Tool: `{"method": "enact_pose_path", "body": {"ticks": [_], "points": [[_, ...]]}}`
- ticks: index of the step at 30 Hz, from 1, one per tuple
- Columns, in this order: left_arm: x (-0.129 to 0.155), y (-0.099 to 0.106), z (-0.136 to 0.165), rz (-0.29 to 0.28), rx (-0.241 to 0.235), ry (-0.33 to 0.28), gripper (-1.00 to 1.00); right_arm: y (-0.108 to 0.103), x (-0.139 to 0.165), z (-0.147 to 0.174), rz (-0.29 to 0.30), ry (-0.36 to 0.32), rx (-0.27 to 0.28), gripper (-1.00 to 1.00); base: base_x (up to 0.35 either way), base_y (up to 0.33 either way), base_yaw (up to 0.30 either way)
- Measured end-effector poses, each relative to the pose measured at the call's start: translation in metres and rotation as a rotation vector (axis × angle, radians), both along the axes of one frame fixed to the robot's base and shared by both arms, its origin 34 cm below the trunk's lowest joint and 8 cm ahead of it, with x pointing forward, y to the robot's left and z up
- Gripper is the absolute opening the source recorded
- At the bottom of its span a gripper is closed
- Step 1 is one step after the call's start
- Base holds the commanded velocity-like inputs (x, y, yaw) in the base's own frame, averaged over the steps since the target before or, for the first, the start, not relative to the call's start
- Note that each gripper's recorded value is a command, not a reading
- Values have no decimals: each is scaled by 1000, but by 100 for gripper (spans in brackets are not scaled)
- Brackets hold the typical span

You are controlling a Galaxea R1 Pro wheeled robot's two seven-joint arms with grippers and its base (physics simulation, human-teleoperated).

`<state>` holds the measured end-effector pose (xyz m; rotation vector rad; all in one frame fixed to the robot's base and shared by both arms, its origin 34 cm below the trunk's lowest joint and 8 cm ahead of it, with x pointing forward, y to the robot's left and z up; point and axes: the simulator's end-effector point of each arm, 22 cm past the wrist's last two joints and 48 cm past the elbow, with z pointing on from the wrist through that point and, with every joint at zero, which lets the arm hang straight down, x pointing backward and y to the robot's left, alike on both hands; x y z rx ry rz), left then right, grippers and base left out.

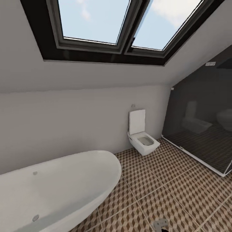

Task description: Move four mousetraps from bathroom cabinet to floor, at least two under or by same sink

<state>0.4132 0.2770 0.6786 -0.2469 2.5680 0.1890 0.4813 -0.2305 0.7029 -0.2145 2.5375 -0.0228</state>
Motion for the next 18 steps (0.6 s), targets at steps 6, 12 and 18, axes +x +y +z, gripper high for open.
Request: {"method": "enact_pose_path", "body": {"ticks": [6, 12, 18], "points": [[0, 0, 0, 0, 0, 0, 100, 0, 0, 0, 0, 0, 0, 100, 0, 0, -292], [0, 0, 0, 0, 0, 0, 100, 0, 0, 0, 0, 0, 0, 100, 0, 0, -292], [0, 0, 0, 0, 0, 0, 100, 0, 0, 0, 0, 0, 0, 100, 0, 0, -292]]}}
